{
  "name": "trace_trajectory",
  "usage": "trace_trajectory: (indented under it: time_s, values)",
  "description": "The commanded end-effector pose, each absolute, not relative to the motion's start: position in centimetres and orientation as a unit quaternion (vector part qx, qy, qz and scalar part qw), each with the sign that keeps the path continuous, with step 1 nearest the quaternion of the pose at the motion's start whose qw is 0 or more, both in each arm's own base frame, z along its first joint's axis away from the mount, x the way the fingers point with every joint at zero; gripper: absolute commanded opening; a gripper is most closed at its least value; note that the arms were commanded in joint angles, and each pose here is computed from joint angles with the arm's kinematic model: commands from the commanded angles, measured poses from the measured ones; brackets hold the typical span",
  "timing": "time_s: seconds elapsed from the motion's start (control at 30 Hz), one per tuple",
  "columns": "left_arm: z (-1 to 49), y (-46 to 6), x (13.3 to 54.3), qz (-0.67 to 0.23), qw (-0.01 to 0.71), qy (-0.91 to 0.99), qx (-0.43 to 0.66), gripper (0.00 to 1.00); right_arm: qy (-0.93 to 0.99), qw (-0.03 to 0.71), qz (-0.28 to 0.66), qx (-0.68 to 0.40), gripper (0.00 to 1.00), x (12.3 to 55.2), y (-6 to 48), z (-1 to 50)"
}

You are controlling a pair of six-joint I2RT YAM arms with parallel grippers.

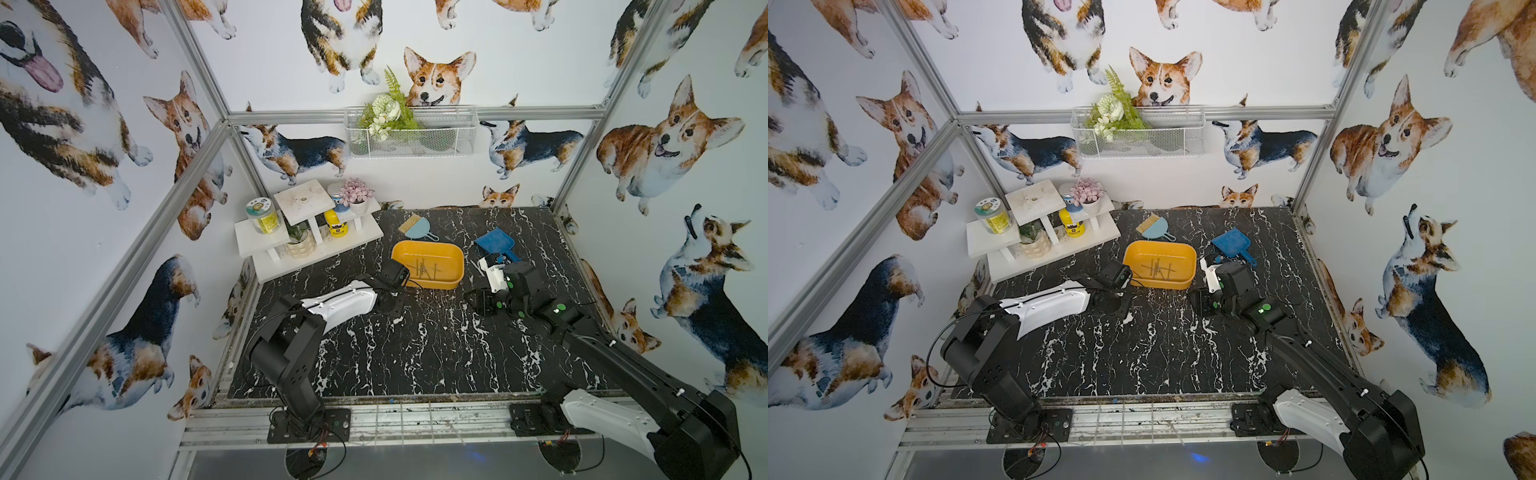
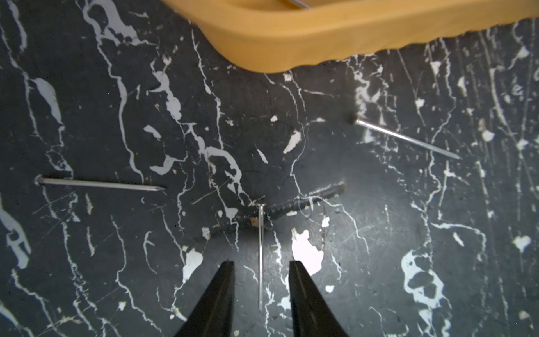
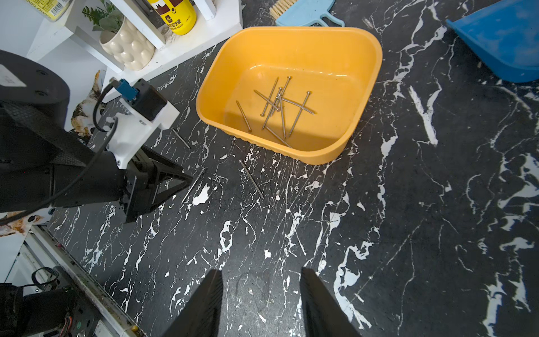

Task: Put the nails on the desktop into the storage box
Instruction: Pick up the nail from the center of the board.

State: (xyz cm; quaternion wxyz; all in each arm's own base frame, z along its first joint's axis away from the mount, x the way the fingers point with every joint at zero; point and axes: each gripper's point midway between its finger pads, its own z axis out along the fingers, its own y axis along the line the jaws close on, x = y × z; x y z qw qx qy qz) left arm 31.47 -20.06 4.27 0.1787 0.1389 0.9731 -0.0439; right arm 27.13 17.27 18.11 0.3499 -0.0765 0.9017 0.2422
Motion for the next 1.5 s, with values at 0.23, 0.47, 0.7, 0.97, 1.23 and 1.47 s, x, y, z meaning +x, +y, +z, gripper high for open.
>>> trace_trajectory:
  time_s: [0.23, 0.47, 0.7, 0.97, 1.23, 1.47]
  values:
    - [3.4, -20.6, 32.9, -0.034, 0.179, 0.974, 0.136, 0.37, 0.897, 0.359, 0.247, -0.076, 0.49, 27.5, 17.4, 18.6]
    - [2.7, -20.2, 33.5, -0.027, 0.173, 0.976, 0.131, 0.35, 0.898, 0.358, 0.244, -0.077, 0.49, 27.4, 17.3, 18.5]
    - [2.3, -20.6, 33.9, -0.032, 0.168, 0.976, 0.133, 0.33, 0.898, 0.359, 0.242, -0.077, 0.49, 27.4, 17.3, 18.6]
    - [1.8, -20.6, 33.6, -0.03, 0.161, 0.977, 0.138, 0.27, 0.898, 0.362, 0.239, -0.078, 0.49, 27.5, 17.2, 18.8]
    - [1.1, -20.0, 32.7, -0.026, 0.151, 0.978, 0.141, 0.23, 0.897, 0.363, 0.24, -0.077, 0.49, 27.5, 17.2, 18.9]
    - [0.3, -19.8, 32.3, -0.023, 0.14, 0.98, 0.138, 0.2, 0.897, 0.364, 0.238, -0.078, 0.49, 27.4, 17.1, 19.0]
